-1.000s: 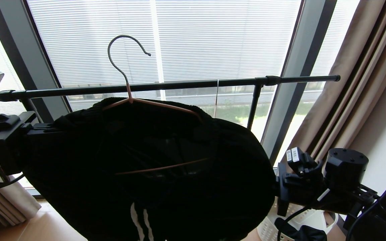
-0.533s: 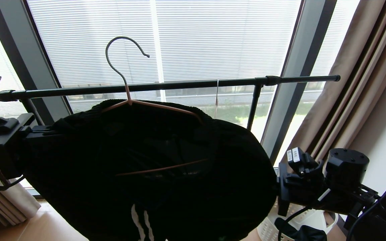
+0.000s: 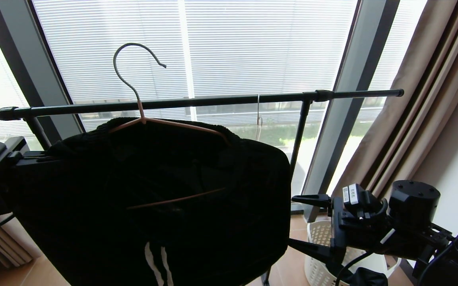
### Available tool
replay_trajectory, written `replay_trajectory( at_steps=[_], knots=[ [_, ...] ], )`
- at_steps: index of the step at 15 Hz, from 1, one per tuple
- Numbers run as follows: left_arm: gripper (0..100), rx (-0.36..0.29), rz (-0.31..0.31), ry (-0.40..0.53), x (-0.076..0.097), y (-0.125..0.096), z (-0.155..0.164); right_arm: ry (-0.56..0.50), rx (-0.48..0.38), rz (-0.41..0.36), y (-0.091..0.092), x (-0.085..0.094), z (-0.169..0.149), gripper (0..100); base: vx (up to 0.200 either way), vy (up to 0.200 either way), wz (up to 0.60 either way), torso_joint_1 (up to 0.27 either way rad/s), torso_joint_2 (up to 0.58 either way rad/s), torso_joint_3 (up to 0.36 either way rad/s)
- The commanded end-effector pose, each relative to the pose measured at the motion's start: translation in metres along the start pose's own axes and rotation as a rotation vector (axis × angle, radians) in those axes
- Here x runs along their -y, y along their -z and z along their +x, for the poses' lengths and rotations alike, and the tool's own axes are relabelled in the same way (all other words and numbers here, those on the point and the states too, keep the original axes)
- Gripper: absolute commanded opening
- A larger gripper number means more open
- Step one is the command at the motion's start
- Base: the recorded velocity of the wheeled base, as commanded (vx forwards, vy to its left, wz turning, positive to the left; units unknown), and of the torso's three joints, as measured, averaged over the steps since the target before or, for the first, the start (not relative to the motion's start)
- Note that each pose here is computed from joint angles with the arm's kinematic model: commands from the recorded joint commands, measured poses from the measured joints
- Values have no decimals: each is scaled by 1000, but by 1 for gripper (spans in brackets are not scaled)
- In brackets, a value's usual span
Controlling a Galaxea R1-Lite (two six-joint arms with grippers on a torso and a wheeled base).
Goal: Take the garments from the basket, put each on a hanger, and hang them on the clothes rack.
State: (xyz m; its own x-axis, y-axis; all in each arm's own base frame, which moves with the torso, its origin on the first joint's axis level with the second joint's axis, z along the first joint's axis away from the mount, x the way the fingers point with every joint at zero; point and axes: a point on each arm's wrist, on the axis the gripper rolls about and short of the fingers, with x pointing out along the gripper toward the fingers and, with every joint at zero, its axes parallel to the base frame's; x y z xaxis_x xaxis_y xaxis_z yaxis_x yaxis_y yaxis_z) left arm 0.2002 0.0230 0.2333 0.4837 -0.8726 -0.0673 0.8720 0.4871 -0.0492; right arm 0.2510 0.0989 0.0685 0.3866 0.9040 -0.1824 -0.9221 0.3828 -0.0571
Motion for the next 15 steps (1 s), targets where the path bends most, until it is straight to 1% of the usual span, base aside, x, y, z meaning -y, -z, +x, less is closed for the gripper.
replay_trajectory(
  at_steps=[1, 2, 4, 5, 6, 8, 9, 10, 12, 15],
  knots=[
    [0, 3, 7, -14, 3, 1, -4, 0, 6, -7, -2, 1, 0, 100, 0, 0, 0, 0, 0, 0],
    [0, 3, 7, -17, 3, 1, -4, 3, 6, -5, -2, 1, 0, 100, 0, 0, 0, 0, 0, 0],
    [0, 8, 13, -59, 5, 5, -13, 33, 20, -17, -5, 9, -4, 100, 0, 0, 0, 0, 0, 0],
    [0, 8, 9, -76, 7, 7, -17, 36, 24, -20, -7, 9, -5, 100, 0, 0, 0, 0, 0, 0],
    [0, 9, 9, -96, 10, 8, -21, 38, 31, -19, -9, 9, -5, 100, 0, 0, 0, 0, 0, 0],
    [0, 12, 9, -148, 22, 13, -32, 41, 50, 0, -15, 11, -5, 100, 0, 0, 0, 0, 0, 0],
    [0, 12, 5, -160, 23, 15, -34, 44, 54, 5, -17, 12, -5, 100, 0, 0, 0, 0, 0, 0],
    [0, 13, 5, -178, 23, 16, -37, 65, 57, 1, -19, 13, -4, 100, 0, 0, 0, 0, 0, 0],
    [0, 14, 3, -215, 22, 15, -43, 165, 49, -7, -22, 18, -1, 100, 0, 0, 0, 0, 0, 0],
    [0, 16, -12, -251, 20, 13, -45, 213, 54, -26, -29, 14, 7, 100, 0, 0, 0, 0, 0, 0]
  ],
)
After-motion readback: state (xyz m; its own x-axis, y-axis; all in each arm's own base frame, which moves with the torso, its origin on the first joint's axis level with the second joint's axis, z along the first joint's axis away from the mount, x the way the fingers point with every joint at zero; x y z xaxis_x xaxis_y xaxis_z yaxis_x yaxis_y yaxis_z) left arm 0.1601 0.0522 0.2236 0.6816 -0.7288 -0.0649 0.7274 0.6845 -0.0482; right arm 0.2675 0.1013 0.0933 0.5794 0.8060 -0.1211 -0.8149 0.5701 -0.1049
